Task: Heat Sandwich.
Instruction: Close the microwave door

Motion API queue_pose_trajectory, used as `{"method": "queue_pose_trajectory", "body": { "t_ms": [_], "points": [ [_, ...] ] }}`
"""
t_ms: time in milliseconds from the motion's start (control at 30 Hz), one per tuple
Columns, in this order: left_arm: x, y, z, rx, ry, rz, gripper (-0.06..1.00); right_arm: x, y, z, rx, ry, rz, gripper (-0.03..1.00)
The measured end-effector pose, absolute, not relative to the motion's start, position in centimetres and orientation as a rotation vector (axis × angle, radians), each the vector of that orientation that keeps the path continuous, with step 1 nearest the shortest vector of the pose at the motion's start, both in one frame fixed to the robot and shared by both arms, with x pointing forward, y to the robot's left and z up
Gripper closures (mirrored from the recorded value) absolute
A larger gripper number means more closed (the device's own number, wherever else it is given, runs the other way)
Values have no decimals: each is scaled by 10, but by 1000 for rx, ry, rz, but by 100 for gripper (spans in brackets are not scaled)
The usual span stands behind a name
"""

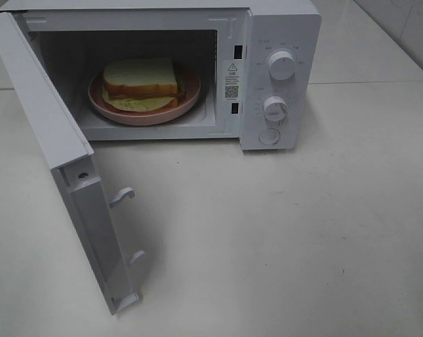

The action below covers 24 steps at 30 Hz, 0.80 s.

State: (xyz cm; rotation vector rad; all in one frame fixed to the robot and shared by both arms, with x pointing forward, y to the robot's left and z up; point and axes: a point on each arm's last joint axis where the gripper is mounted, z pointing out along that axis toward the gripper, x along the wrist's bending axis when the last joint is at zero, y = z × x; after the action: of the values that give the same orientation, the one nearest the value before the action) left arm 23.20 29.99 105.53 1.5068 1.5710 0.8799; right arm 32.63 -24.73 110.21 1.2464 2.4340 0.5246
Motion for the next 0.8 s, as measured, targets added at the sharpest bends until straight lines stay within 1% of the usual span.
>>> {"method": "queue_pose_trajectory", "body": {
  "t_ms": [167,267,300,433,600,800],
  "points": [
    [232,300,1055,1507,1571,880,-2,313,-264,1099,1336,2366,538,20],
    [232,300,1055,1507,1571,880,-2,305,-278,1086,1451,2280,507,20],
    [232,300,1055,1507,1571,880,-2,305,-278,1086,1451,2280,507,20],
    [232,300,1055,1507,1571,880,-2,293,-290,1068,1538,2202,489,20],
    [232,300,1055,1507,1571,880,-2,283,-299,1058,1606,2099,513,20],
    [232,300,1055,1507,1571,880,-2,271,-305,1055,1667,1955,585,20]
  ]
}}
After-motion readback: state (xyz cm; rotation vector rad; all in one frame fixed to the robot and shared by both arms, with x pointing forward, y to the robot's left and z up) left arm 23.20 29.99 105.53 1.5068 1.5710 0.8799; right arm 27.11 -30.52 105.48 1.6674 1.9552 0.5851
